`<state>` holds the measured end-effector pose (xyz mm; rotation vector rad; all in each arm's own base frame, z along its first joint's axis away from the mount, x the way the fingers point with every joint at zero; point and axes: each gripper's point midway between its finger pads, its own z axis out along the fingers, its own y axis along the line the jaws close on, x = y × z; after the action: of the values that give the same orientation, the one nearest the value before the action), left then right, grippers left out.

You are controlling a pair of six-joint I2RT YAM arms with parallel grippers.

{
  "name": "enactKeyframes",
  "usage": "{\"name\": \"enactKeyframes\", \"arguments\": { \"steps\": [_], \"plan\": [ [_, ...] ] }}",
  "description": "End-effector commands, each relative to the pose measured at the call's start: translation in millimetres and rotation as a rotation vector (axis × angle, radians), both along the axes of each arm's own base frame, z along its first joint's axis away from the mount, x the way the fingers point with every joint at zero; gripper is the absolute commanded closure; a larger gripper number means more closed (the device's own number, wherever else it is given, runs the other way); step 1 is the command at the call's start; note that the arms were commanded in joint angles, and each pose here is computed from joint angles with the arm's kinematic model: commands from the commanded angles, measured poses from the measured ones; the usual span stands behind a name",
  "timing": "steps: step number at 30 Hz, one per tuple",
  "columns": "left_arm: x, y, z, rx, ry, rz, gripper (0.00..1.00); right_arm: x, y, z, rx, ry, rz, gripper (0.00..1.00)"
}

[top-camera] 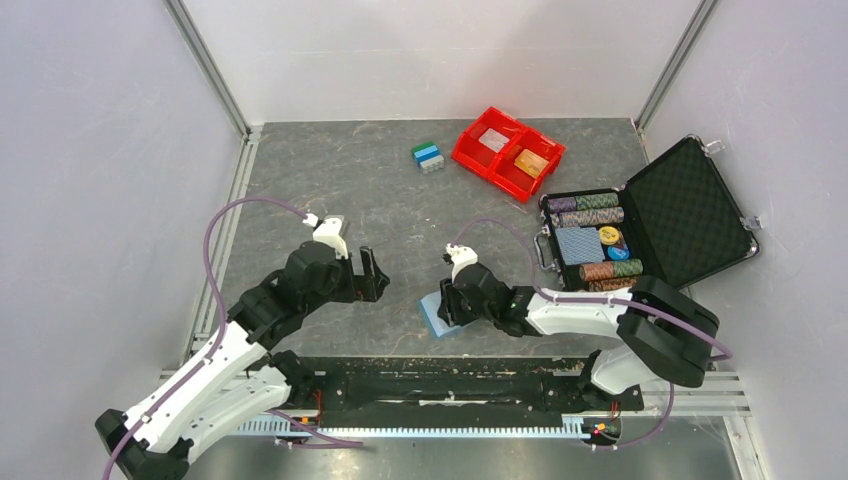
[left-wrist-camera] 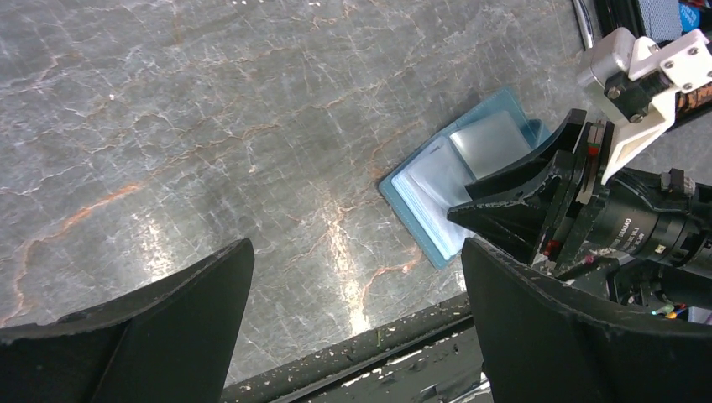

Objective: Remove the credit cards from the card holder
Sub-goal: Remove the credit card from the card holder.

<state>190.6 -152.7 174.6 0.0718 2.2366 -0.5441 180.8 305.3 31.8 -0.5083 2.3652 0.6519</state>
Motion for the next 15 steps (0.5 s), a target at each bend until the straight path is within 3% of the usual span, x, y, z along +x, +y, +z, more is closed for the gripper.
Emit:
{"name": "enactKeyframes", "arguments": {
  "steps": [1,4,8,15],
  "plan": [
    [3.2,-18.1,1.9,-0.091,0.026,-0.007,0.0,-3.2,3.4,9.1,0.08,0.021,0.002,0.67],
    [1.3,-23.1,-5.0,-0.091,0.059,-0.025,0.0,1.6,-1.9,15.4,0.069,-0.009,-0.018,0.63],
    [1.9,-23.8,-9.6,-0.089,0.068,-0.022,0.0,3.4,-4.3,19.4,0.056,-0.031,-0.017,0.4],
    [2.5,-23.3,-13.1,-0.087,0.066,-0.019,0.0,15.0,-12.8,17.2,-0.085,-0.11,-0.04,0.32]
  ]
}}
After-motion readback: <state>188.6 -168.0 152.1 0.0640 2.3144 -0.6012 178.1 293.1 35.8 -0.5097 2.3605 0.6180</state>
